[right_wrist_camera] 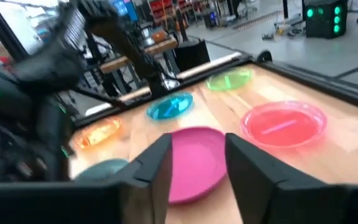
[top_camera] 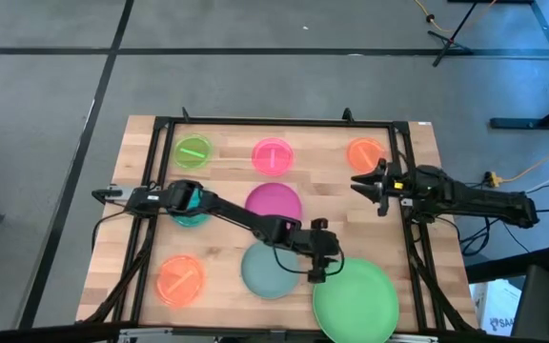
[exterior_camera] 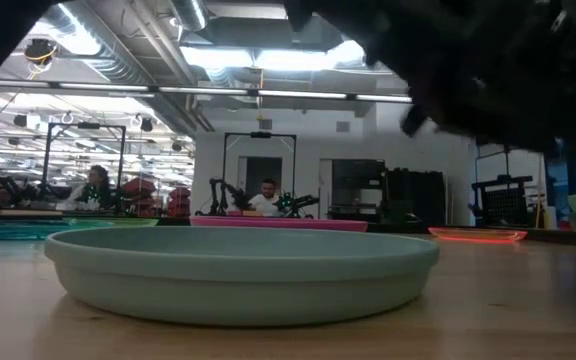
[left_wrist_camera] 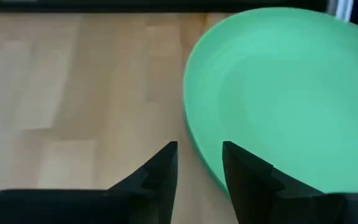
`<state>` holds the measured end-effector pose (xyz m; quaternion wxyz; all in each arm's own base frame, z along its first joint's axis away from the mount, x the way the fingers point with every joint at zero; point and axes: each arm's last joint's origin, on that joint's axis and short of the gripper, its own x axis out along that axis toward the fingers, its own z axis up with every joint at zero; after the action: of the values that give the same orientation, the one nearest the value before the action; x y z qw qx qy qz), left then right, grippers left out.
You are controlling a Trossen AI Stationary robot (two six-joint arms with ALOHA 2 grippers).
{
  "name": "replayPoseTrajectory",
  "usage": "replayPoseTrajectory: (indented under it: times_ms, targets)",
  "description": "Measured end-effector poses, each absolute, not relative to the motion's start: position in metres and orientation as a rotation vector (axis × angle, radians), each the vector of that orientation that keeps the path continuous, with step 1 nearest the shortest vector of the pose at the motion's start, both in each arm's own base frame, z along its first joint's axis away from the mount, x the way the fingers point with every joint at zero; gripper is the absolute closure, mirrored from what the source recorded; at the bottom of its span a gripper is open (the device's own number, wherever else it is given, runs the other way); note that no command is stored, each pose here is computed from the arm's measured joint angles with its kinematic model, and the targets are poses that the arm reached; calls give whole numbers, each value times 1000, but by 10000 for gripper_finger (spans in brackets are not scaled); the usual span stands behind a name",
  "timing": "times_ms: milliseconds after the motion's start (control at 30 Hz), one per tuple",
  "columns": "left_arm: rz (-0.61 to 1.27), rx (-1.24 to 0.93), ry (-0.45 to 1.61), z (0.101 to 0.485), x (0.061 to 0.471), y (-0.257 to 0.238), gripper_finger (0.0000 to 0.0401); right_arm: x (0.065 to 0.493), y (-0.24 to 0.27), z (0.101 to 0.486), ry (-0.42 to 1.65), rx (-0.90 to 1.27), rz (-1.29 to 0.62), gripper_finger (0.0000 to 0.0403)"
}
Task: Stack plastic plates
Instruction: Stack the pink plate on the green plate
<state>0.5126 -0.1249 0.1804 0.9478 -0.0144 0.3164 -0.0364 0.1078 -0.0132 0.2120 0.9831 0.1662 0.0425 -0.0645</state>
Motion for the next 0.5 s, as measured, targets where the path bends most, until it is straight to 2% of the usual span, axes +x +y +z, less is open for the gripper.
replayPoseTrajectory:
  times_ms: [233, 500]
  targets:
    - [-2, 60, 661, 200, 472, -143, 282, 117, -14, 207, 143, 320, -137, 233]
    - [66, -120, 423, 212, 386, -134, 282, 131, -16, 203, 166, 328, -152, 233]
